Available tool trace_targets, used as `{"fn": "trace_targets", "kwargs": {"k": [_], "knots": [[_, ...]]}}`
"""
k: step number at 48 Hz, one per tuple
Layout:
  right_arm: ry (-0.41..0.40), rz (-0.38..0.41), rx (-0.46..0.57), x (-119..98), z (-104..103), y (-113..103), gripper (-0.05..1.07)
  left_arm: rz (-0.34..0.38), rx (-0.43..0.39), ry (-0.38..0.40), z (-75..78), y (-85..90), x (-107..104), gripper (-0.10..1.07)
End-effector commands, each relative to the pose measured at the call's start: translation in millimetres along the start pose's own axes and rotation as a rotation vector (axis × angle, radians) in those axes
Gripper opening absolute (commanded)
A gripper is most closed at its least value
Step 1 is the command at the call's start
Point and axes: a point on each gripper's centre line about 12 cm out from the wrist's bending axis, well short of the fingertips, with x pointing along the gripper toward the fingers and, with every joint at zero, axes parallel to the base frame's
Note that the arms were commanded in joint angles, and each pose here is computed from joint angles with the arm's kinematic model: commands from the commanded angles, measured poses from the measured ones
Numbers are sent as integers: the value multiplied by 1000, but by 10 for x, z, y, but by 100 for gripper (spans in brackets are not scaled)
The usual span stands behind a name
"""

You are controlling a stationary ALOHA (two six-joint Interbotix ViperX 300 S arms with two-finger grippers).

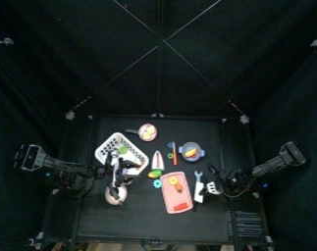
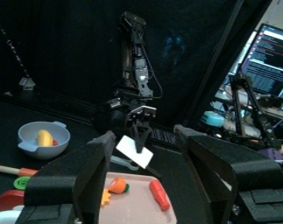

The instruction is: Put cleaver down near wrench

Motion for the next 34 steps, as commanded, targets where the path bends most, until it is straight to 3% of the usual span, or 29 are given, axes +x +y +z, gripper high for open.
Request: {"fn": "trace_targets", "kwargs": {"k": [1, 15, 34], "knots": [[-24, -26, -1, 22, 24, -19, 40, -2, 0, -18, 47, -12, 24, 91], [-89, -40, -13, 53, 150, 0, 40, -1, 1, -19, 48, -8, 24, 91], [-158, -23, -78, 121, 302, 212, 40, -2, -1, -20, 53, -9, 23, 92]]}}
